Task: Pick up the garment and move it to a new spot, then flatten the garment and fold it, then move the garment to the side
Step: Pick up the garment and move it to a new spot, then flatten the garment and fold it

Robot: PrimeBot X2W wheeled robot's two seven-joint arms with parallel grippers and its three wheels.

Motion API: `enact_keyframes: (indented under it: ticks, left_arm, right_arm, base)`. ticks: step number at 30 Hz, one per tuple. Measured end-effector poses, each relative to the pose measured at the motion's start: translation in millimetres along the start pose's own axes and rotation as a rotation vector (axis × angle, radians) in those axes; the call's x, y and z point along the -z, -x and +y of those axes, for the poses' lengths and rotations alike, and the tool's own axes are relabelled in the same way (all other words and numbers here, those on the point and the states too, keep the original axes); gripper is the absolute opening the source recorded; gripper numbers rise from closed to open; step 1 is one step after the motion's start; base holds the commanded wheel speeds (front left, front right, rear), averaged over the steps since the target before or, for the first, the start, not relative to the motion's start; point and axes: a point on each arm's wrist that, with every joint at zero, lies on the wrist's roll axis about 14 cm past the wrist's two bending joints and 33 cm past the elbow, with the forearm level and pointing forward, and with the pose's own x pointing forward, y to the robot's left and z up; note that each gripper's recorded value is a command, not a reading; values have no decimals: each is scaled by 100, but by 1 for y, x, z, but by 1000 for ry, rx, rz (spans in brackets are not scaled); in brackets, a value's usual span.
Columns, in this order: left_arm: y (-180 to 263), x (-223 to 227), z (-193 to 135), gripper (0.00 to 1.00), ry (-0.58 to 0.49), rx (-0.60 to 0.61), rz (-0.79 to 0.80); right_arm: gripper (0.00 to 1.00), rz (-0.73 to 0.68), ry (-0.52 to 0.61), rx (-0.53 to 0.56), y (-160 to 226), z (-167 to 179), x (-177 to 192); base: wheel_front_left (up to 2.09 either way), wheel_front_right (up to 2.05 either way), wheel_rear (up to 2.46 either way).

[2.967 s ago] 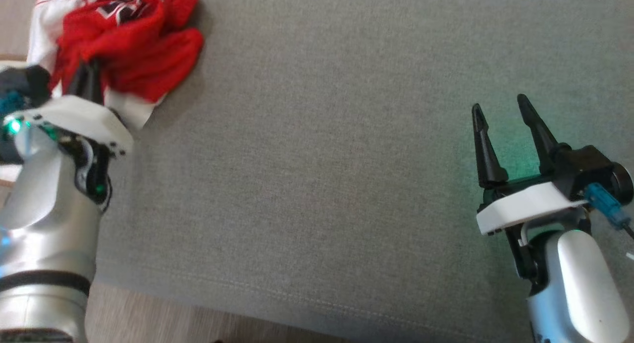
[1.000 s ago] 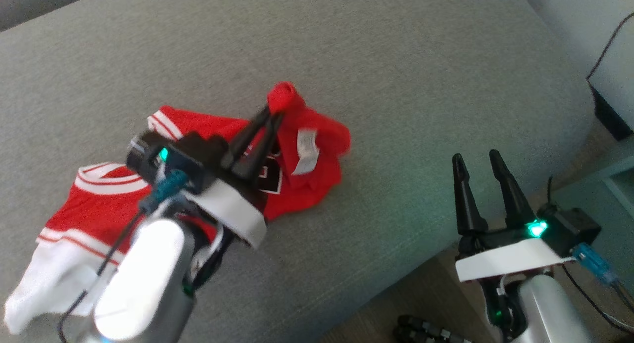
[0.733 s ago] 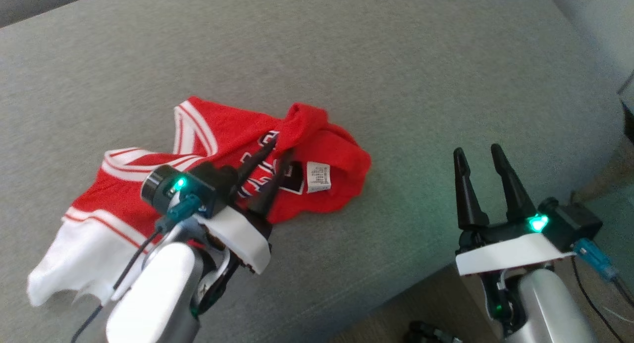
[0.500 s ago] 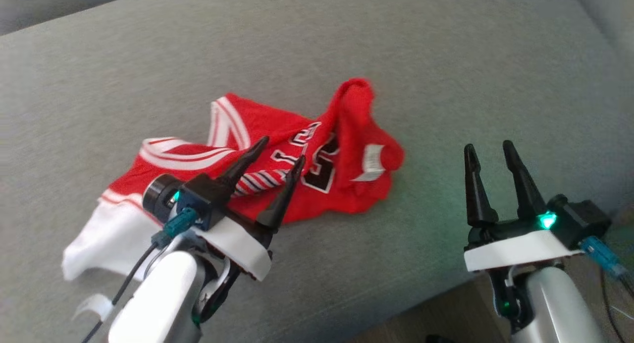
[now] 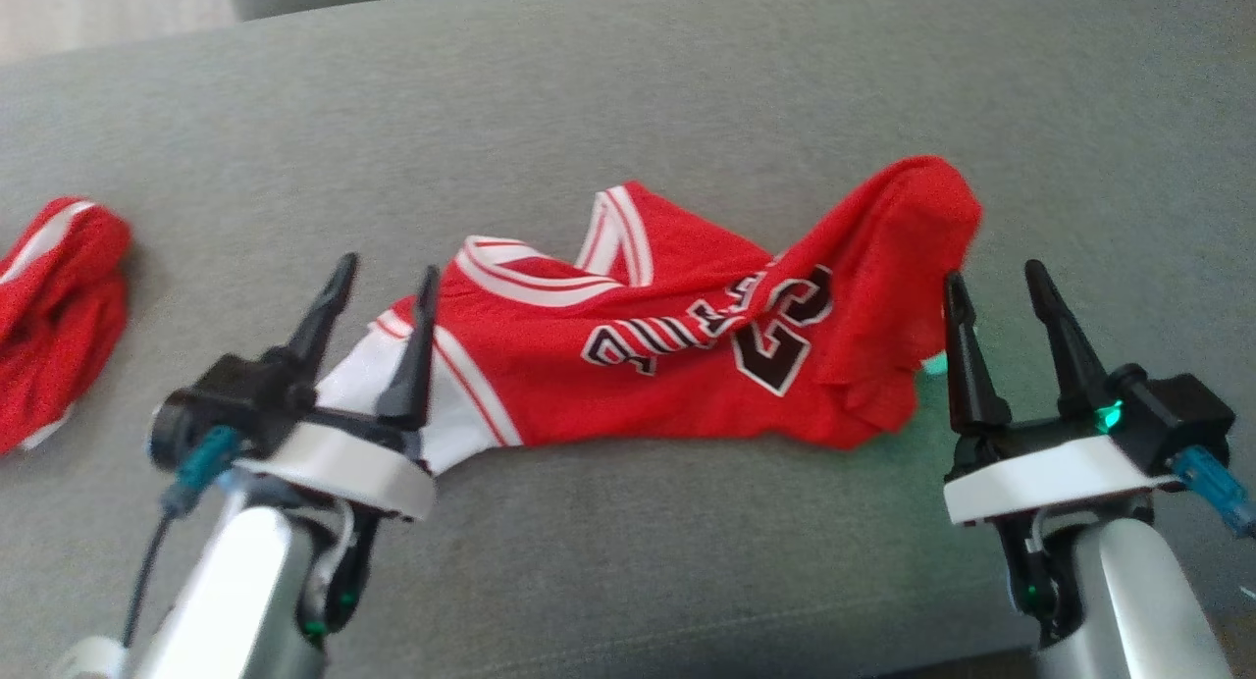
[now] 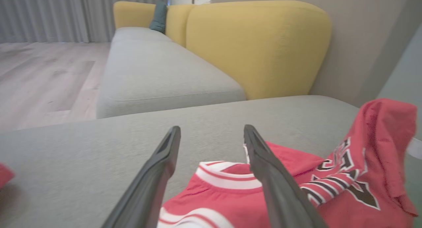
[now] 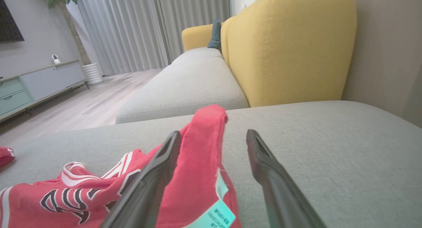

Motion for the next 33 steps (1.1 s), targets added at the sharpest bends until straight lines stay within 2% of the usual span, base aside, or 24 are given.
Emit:
enact_keyframes:
  ticks: [6, 11, 18, 33]
  left_arm:
    - [33, -7, 58, 100, -25, -196, -6]
    - [56, -9, 75, 100, -44, -263, 0]
    - [76, -11, 71, 100, -64, -269, 1]
    - [87, -14, 53, 100, -89, -237, -5]
  right_arm:
    - [100, -11, 9, -65, -10, 21, -8]
    - [100, -19, 14, -91, -9, 30, -13]
    - [100, -6, 14, -100, 4, 34, -13]
    - [100, 7, 32, -78, 30, 28, -15]
  base:
    - [0, 0, 0]
    - [0, 0, 0]
    - [0, 0, 0]
    - [0, 0, 0]
